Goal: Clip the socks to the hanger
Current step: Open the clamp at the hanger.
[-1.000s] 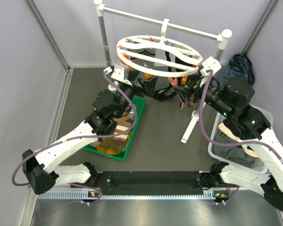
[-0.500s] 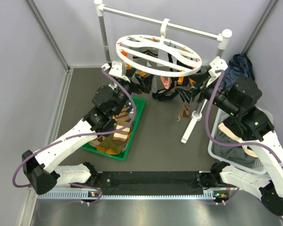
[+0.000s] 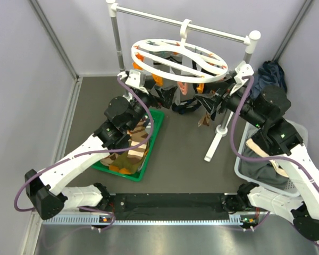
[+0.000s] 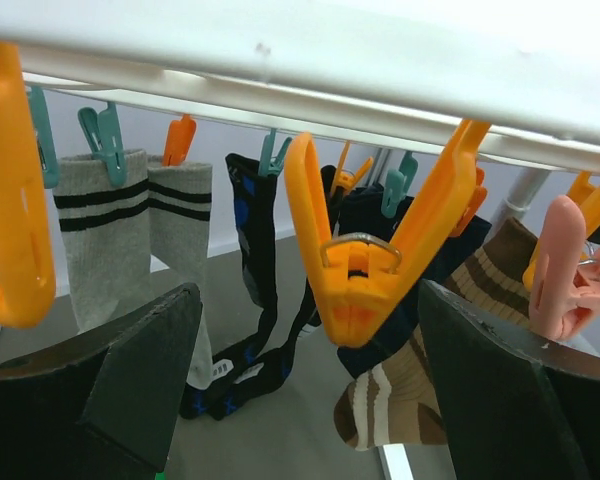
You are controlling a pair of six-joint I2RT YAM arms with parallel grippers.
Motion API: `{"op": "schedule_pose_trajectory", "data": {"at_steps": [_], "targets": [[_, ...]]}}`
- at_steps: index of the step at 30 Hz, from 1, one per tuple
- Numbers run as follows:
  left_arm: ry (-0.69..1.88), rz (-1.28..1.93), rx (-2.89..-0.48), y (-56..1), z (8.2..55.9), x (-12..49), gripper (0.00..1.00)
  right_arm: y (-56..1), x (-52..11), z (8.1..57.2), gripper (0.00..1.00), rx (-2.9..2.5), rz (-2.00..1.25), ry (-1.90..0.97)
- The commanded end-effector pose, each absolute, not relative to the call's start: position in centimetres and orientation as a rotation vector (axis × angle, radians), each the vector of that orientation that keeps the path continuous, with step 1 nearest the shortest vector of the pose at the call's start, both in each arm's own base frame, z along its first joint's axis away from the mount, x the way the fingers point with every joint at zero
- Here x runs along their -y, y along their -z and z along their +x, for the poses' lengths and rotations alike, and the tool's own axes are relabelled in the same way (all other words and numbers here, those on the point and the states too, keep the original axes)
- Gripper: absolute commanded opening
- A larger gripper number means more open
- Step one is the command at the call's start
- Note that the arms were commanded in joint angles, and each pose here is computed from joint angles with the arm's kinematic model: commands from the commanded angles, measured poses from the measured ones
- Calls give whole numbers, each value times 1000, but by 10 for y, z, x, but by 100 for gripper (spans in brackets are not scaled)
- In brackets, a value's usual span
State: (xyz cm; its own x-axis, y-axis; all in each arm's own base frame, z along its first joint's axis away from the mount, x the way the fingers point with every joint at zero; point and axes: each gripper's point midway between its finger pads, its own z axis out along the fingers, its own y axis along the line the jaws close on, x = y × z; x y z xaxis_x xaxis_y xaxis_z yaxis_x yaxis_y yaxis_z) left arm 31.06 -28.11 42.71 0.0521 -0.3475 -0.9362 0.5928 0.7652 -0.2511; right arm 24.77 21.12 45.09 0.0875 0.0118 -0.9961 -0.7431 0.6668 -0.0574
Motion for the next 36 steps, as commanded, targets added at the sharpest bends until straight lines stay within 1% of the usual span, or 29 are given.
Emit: {"op": "schedule_pose_trajectory", "data": {"at_steps": [1,5,11,13,14,17,18,20,21,23,24,26,27,29,33,36], "targets": [[785,235,-1273,-453,299,281,93,-470,-209,256,56,-1317,-565,-653],[807,254,-1275,-446,297,286,94,-469,-207,256,51,-1325,-509,-680],[844,304,-1272,-440,291,294,94,-468,-209,254,50,-1322,-485,-723],[847,318,-1275,-436,290,296,95,-468,-209,255,48,-1325,-482,-723],[851,330,-1276,-434,289,297,95,-467,-209,255,44,-1328,-480,-726],[854,348,-1283,-428,287,299,95,-468,-210,254,39,-1329,-472,-739],[853,351,-1290,-424,288,300,95,-464,-210,255,35,-1337,-473,-739],[855,361,-1298,-419,287,301,95,-463,-211,255,30,-1345,-464,-745],[854,368,-1309,-414,287,302,95,-461,-211,255,25,-1353,-462,-749],[846,379,-1317,-409,287,302,95,-459,-211,255,20,-1363,-453,-761],[849,390,-1324,-405,286,304,95,-457,-212,255,15,-1366,-452,-764],[838,402,-1331,-399,286,304,95,-454,-212,254,10,-1384,-441,-782],[835,407,-1341,-393,286,303,96,-450,-212,254,6,-1404,-434,-786],[865,452,-1339,-387,279,309,96,-448,-213,252,0,-1426,-416,-811],[901,510,-1340,-365,267,313,96,-442,-213,248,0,-1482,-388,-848],[861,483,-1369,-349,270,306,96,-437,-214,247,0,-1515,-373,-863]]}}
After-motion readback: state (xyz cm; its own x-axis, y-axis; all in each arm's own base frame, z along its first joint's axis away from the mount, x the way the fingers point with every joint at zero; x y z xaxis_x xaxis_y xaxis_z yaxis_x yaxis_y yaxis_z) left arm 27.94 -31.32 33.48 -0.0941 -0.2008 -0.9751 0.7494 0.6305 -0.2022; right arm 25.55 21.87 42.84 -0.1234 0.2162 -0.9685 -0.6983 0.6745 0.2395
